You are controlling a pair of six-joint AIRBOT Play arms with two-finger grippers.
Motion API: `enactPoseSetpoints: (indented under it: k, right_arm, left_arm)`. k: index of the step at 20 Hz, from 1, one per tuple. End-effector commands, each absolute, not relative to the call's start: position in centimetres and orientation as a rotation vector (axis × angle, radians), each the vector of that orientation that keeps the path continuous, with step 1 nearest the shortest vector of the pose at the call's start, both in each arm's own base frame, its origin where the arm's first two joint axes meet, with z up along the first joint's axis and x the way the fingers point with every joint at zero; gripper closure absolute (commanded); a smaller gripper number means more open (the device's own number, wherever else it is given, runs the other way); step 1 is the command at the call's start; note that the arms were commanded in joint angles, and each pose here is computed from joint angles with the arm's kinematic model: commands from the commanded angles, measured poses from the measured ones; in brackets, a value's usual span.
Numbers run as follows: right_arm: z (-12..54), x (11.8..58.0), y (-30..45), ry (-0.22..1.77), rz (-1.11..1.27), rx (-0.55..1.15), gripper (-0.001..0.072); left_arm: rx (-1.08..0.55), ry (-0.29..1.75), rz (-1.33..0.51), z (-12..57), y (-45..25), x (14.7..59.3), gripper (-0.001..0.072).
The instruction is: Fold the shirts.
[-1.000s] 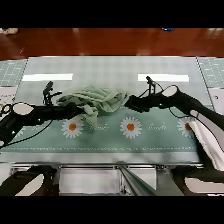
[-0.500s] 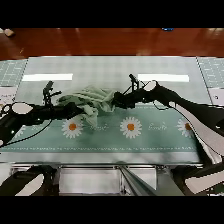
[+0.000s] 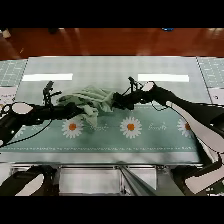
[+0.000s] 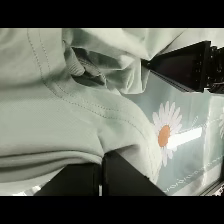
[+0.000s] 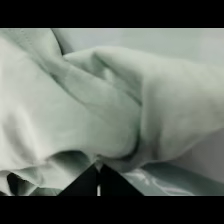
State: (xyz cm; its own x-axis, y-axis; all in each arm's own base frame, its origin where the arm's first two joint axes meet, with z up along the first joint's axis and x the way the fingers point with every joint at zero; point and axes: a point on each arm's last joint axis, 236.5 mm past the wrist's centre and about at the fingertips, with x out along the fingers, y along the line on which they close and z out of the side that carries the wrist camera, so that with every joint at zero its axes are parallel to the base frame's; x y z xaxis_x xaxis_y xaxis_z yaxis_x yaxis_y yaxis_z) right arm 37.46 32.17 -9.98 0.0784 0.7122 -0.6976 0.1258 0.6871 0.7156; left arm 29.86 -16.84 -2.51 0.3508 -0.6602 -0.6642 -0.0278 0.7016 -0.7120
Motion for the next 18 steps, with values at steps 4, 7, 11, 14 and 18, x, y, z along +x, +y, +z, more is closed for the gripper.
enactPoseSetpoints:
  k: [4, 7, 11, 14, 18]
  right_arm:
    - [-4.5, 39.5, 32.2, 1.327, 0.659, 0.612, 0.0687]
    - [6.2, 44.6, 28.6, 1.022, 0.651, 0.468, 0.0687]
    - [27.1, 47.2, 21.0, 0.544, 0.492, 0.217, 0.0687]
    - [40.4, 41.7, 16.6, 0.268, 0.433, 0.103, 0.0687]
    - [49.4, 31.7, 10.3, 0.048, 0.320, 0.020, 0.0687]
  left_arm:
    - [-0.693, 1.036, -0.496, 2.7, -15.0, 32.2, 0.0685]
    - [-0.641, 0.748, -0.469, 13.7, -10.0, 35.7, 0.0685]
    - [-0.518, 0.349, -0.377, 30.7, -4.1, 36.4, 0.0685]
    - [-0.370, 0.190, -0.401, 39.9, -4.4, 33.3, 0.0685]
    - [-0.218, 0.067, -0.441, 46.6, -6.8, 28.4, 0.0685]
